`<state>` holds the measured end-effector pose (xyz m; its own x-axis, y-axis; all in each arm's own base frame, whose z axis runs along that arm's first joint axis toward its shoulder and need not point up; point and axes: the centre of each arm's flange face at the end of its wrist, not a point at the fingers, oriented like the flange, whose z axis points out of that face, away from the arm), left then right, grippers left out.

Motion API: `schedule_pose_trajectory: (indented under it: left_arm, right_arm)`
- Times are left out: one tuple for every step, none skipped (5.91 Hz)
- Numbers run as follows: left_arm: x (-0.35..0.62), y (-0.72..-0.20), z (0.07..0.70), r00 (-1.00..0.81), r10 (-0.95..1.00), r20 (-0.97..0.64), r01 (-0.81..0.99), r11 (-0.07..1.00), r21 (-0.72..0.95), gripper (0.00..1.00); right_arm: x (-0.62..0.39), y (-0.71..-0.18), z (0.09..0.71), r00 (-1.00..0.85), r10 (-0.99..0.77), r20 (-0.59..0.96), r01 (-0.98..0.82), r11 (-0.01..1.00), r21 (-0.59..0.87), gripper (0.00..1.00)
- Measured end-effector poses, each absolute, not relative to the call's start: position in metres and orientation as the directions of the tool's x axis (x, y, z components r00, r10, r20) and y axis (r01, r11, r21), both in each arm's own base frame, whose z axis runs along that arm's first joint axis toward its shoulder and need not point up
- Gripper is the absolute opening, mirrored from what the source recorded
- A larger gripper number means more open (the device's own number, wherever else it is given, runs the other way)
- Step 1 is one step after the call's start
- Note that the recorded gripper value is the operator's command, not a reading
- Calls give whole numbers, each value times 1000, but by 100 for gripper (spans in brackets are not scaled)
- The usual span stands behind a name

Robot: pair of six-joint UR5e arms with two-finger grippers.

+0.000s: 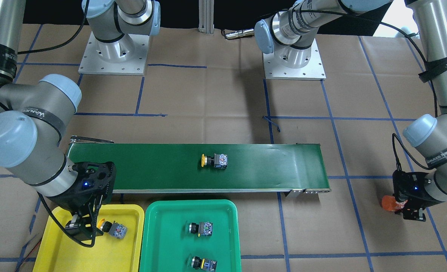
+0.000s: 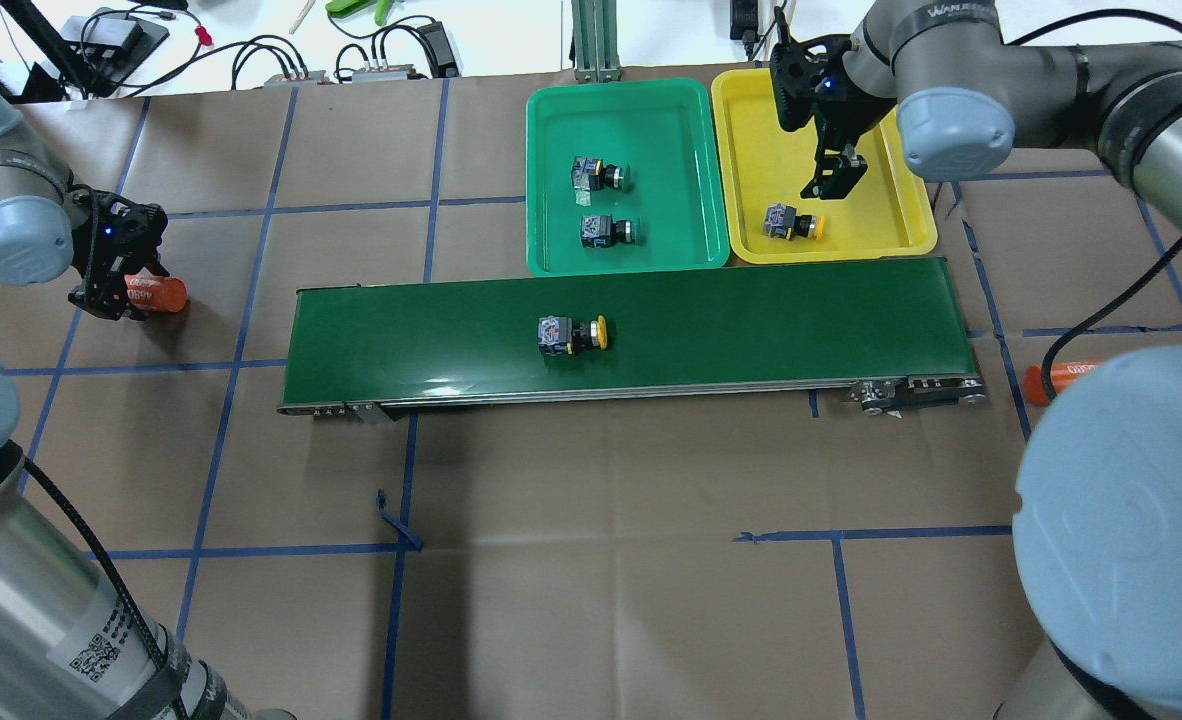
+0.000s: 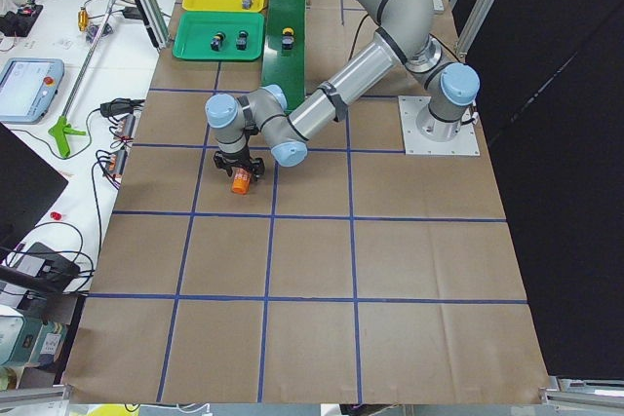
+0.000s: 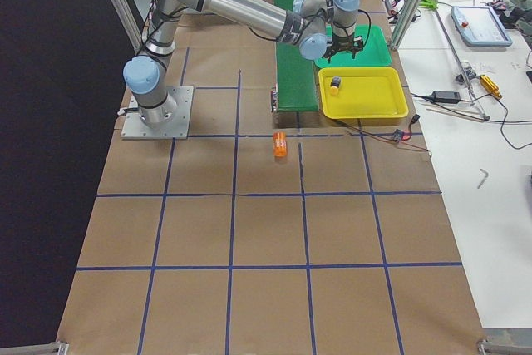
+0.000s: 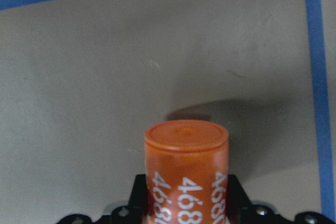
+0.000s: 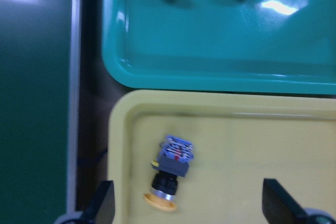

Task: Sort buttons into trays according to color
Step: 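Set the orange cylinder on the belt while the right gripper grasps the second yellow button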

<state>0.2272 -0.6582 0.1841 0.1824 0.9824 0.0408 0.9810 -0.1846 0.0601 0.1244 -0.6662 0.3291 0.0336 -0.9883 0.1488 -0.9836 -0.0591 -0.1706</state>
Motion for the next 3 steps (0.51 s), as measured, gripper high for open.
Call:
schedule_pose_trajectory:
  left_arm:
    - [228,-659,192,172,985,31,983,-174,65,0]
    - [222,-655,208,144,989,33,988,-145,60,0]
    - [206,-645,232,81,995,59,996,-84,40,0]
  right_arm:
    - [157,-637,356,-16,-996,89,-984,0,-181,100]
    - [196,-608,372,-59,-997,52,-982,48,-180,100]
    - [221,-587,377,-89,-995,37,-984,82,-161,100]
